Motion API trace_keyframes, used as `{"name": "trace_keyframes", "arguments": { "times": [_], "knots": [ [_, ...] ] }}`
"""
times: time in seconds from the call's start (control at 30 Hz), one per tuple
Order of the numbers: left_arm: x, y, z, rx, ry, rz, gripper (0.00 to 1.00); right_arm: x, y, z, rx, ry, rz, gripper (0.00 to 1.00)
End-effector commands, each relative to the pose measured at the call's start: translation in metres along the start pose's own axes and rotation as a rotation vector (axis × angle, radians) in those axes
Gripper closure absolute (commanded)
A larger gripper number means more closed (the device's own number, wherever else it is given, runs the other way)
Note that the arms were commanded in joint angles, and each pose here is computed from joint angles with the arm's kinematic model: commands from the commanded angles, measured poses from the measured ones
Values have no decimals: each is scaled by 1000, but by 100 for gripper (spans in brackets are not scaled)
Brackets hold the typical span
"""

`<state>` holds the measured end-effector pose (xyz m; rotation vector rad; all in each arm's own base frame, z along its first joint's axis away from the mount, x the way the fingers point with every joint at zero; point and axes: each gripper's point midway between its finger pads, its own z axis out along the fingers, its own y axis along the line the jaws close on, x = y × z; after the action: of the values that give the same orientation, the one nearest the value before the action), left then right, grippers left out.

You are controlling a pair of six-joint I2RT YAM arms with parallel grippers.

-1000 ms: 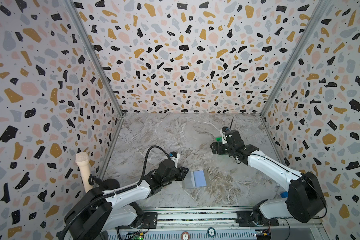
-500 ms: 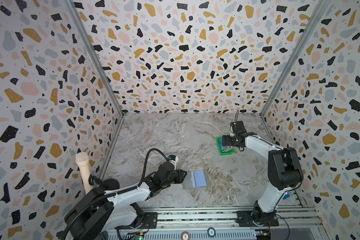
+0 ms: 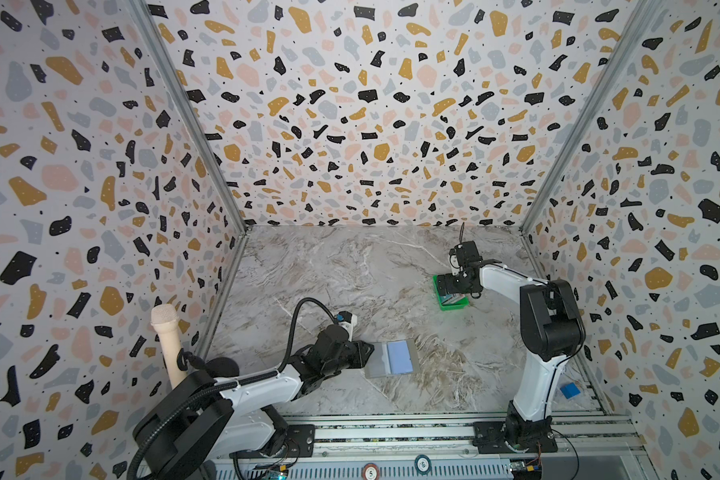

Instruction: Put the credit cards into the card holder

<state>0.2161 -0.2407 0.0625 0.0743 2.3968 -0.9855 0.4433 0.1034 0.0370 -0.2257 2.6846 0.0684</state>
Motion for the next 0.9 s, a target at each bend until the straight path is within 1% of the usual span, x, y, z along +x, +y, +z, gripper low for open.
{"name": "trace_keyframes", "arguments": {
  "times": [0.0, 0.07, 0.17, 0.23, 0.4, 0.6, 0.87],
  "knots": [
    [-2, -1, 0, 26, -16, -3, 73, 4, -5, -3, 54, 39, -27, 2],
    [-1, 1, 1, 27, -11, -7, 73, 7, -9, 0, 84, 56, -20, 10],
    [0, 2, 2, 31, -9, -13, 73, 8, -16, -2, 117, 56, -4, 14],
    [0, 2, 1, 35, -11, -16, 73, 6, -20, -5, 143, 51, 2, 15],
    [0, 2, -1, 41, -14, -15, 73, -3, -38, -18, 250, 31, 14, 8],
    [-1, 3, -3, 43, -22, -16, 73, -11, -49, -33, 283, 0, 38, 8],
    [0, 4, -5, 47, -25, -19, 73, -14, -55, -43, 308, -14, 59, 13]
  ]
}}
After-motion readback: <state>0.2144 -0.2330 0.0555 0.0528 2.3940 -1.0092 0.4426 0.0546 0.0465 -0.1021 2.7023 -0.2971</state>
